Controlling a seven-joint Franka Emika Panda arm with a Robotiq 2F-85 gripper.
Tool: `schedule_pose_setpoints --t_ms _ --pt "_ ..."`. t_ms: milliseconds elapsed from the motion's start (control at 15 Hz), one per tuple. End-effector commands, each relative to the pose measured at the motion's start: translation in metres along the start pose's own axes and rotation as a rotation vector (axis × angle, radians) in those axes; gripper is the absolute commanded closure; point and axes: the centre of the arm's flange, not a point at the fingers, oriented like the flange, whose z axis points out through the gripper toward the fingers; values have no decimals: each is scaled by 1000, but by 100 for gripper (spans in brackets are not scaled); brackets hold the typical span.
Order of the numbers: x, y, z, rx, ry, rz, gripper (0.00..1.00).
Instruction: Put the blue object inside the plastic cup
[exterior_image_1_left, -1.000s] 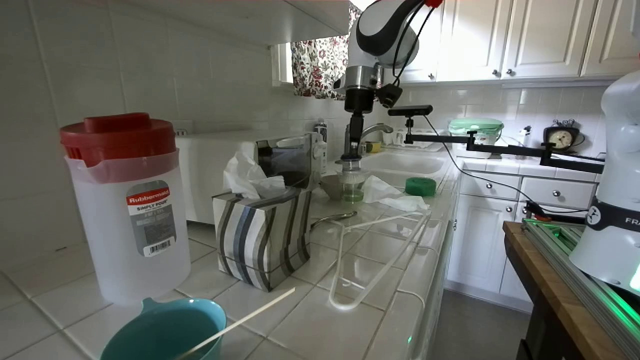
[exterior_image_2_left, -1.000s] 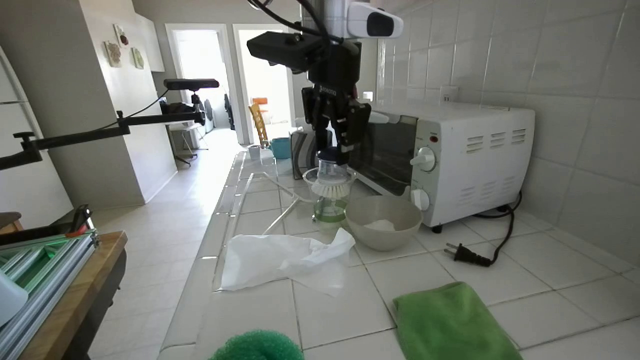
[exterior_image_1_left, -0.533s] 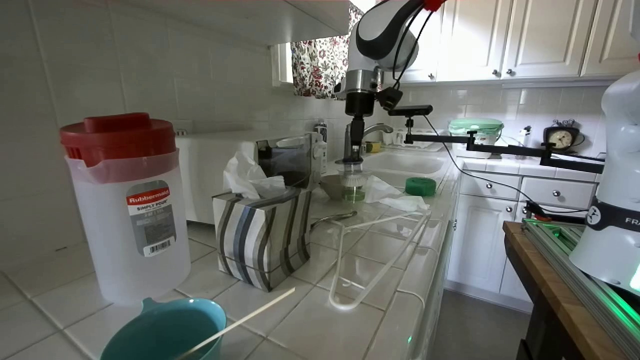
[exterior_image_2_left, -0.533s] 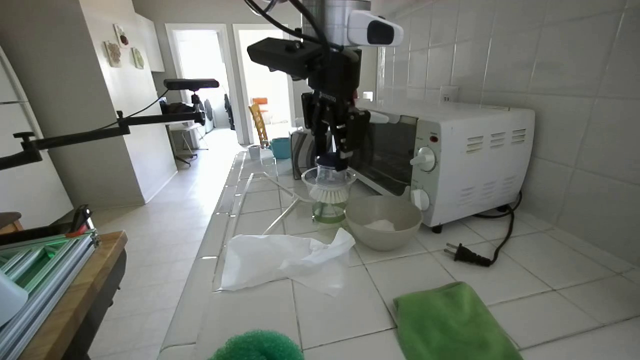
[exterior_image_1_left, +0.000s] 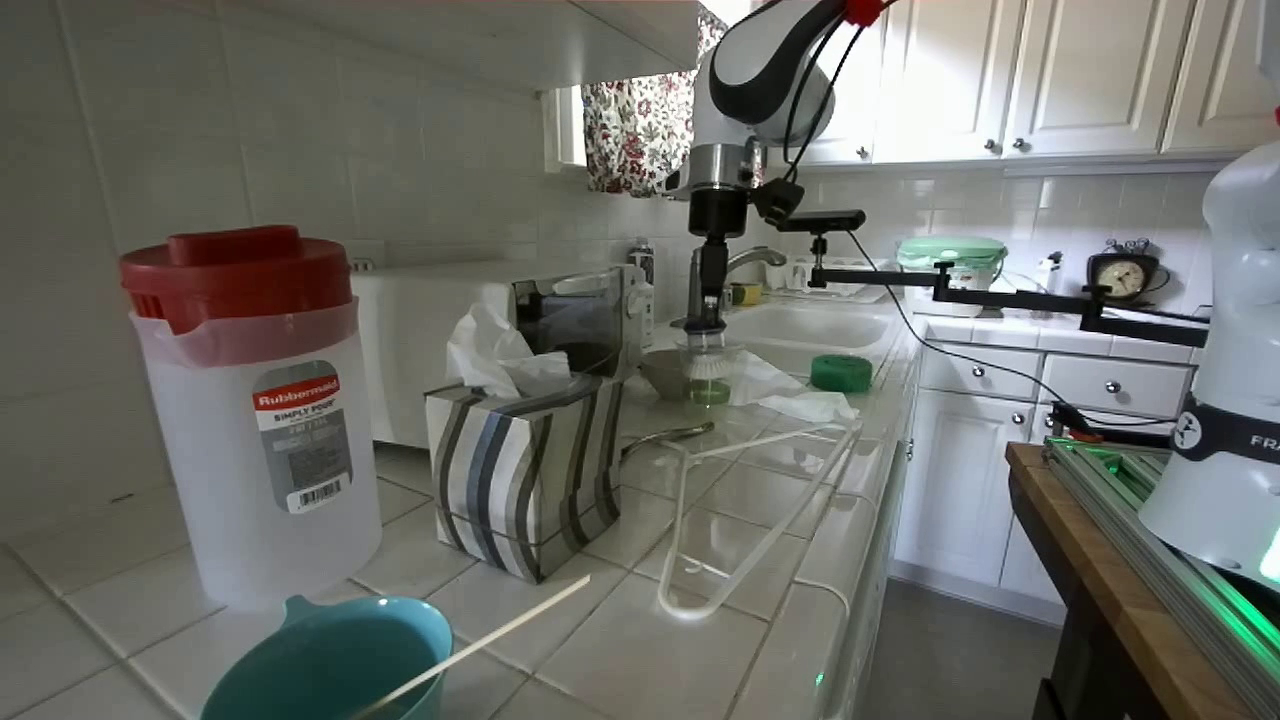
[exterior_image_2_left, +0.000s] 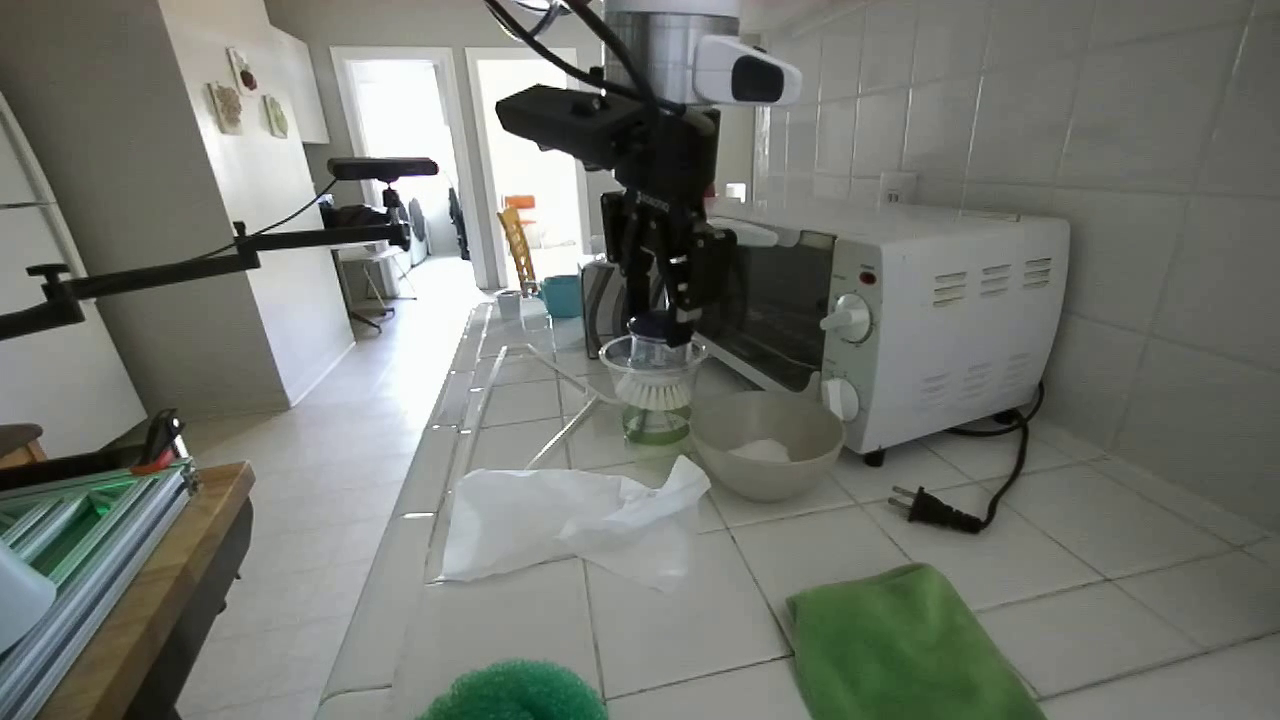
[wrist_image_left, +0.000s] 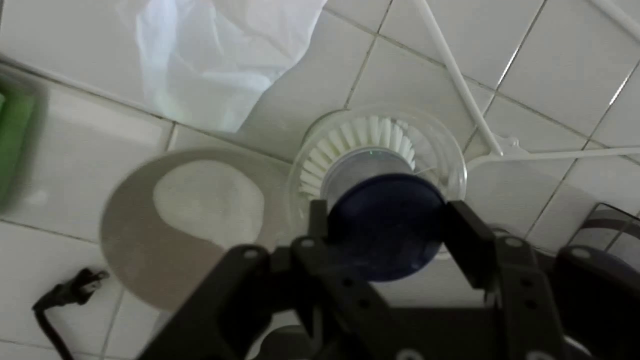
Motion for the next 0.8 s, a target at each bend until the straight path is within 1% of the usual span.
schedule_pose_setpoints --t_ms 0,200,733 --pt "3 -3 1 -8 -14 -20 65" --pt "4 -4 3 -7 -19 -24 65" --pt "0 6 12 -9 -35 -6 65"
